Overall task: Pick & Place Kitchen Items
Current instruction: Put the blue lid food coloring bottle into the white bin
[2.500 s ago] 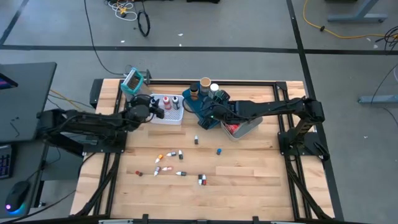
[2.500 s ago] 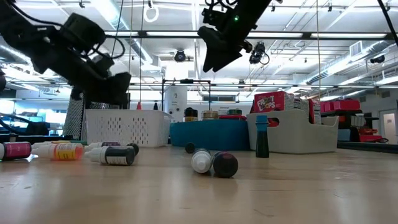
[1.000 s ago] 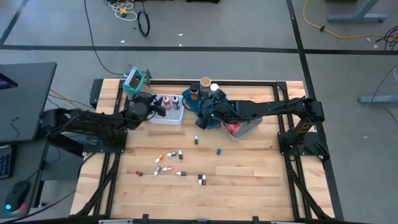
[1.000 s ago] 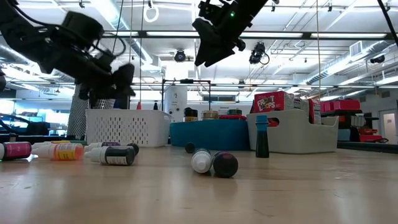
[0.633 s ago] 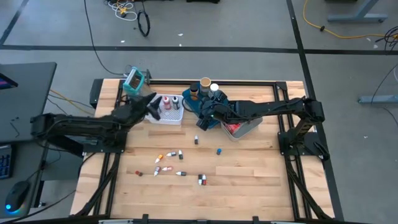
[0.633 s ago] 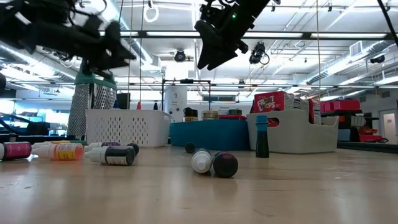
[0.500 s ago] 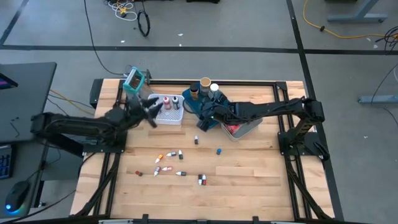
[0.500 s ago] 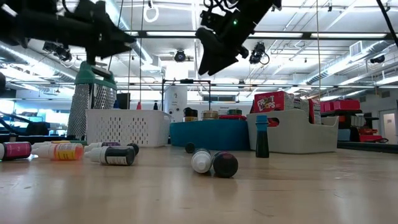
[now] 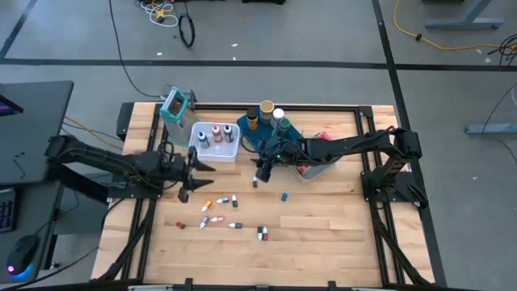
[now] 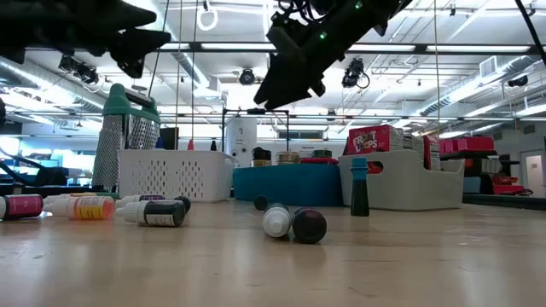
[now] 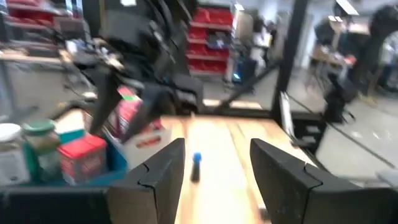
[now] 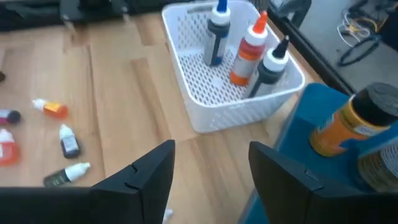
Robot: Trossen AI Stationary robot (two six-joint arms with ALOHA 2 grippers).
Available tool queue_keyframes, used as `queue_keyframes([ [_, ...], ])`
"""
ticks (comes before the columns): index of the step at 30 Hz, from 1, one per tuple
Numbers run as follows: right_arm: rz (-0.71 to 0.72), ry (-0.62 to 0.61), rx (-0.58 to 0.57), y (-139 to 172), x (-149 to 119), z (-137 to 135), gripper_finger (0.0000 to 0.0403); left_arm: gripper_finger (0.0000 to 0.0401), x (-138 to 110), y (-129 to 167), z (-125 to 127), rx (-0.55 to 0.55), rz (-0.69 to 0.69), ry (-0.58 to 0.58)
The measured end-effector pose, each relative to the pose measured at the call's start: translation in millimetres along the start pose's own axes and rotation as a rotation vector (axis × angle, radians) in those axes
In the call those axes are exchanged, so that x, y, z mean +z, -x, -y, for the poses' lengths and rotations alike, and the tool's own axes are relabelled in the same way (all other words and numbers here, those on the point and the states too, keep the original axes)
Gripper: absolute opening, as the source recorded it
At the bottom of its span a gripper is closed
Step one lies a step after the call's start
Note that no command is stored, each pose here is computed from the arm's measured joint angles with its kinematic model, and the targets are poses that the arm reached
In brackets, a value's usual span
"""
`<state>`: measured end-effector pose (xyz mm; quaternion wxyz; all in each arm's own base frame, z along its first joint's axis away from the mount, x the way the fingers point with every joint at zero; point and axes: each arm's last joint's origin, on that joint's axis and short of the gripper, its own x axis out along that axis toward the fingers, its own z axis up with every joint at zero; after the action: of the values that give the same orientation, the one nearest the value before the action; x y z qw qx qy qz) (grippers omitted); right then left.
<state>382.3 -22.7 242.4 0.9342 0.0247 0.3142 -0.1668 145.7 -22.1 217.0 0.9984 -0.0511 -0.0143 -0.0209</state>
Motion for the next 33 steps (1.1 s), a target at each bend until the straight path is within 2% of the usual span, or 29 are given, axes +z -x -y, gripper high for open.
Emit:
queue_keyframes([
  [3, -0.041, 0.001, 0.009, -1.3, -7.3, 0.2, 0.0215, 0.0192, -6.8, -1.2, 1.9, -0.016, -0.064, -0.008],
  [11, -0.313, 0.031, 0.222, 7.9, -32.2, -13.0, 0.0215, 0.0192, -11.6, -2.9, 1.8, 0.000, -0.107, -0.012],
  [17, -0.525, 0.097, 0.233, 23.7, -55.2, -32.5, 0.0215, 0.0192, -11.6, -2.9, 1.8, 0.000, -0.107, -0.012],
  [22, -0.527, 0.139, 0.277, 27.2, -68.2, -52.9, 0.0215, 0.0192, -11.5, -3.0, 1.8, 0.000, -0.106, -0.012],
  [26, -0.545, 0.164, 0.284, 26.4, -85.8, -59.0, 0.0215, 0.0192, -11.5, -3.0, 1.8, 0.000, -0.106, -0.013],
  [33, -0.511, 0.084, 0.254, 18.1, -101.7, -56.3, 0.0214, 0.0192, -11.5, -3.0, 1.8, 0.000, -0.106, -0.015],
])
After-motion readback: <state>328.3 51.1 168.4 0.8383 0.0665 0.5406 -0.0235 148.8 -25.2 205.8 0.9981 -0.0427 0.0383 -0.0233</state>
